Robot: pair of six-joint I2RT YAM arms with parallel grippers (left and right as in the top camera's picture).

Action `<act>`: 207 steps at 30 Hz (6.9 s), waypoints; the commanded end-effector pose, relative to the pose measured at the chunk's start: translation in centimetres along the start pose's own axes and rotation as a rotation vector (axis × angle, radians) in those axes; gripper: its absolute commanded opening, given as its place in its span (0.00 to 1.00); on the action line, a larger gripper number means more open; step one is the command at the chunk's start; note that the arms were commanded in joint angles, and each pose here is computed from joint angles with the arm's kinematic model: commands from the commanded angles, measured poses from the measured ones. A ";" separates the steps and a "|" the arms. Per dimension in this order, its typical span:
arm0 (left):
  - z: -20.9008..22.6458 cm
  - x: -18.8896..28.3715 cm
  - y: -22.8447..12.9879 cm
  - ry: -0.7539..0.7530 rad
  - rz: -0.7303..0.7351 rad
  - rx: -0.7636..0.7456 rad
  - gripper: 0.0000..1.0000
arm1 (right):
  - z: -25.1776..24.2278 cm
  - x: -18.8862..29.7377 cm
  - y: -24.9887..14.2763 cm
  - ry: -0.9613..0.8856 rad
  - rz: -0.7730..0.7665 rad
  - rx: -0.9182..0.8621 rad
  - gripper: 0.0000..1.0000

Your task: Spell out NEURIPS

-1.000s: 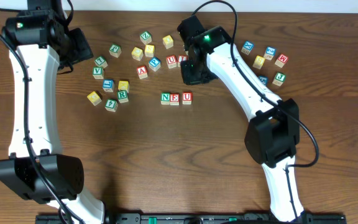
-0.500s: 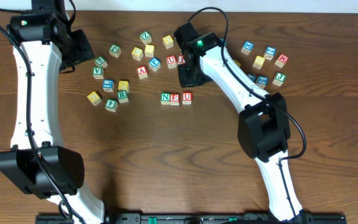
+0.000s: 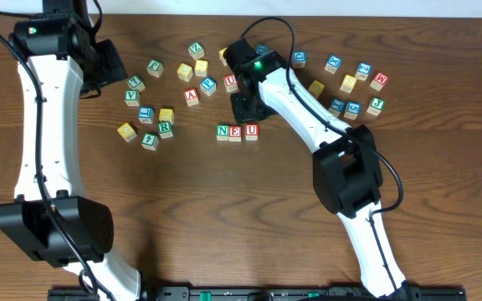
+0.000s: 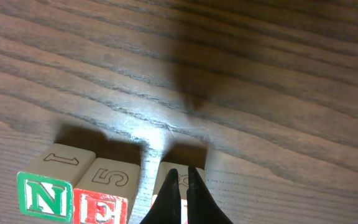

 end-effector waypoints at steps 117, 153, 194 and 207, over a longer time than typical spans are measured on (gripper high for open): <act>-0.1 -0.5 -0.1 0.006 0.013 0.006 0.56 | 2.8 0.3 -5.3 0.060 0.161 0.162 0.01; -0.1 -0.5 -0.1 0.006 0.014 0.005 0.56 | 2.9 3.3 -4.2 0.096 0.029 0.156 0.01; -7.6 0.3 -4.9 -0.049 0.098 -0.217 0.56 | -8.7 15.8 -3.1 0.150 -0.205 -0.084 0.10; -8.6 0.4 -5.2 -0.068 0.081 -0.232 0.56 | -9.2 15.8 -2.9 0.148 -0.217 -0.095 0.15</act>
Point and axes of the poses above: each gripper's point midway between its finger pads, its own x axis back along the fingers, its own z axis along the line the jaws close on, y = z × x, the point moved 10 cm from there along x, back along the fingers, and after that the axes turned 3 degrees about x, right-handed, at the moved point
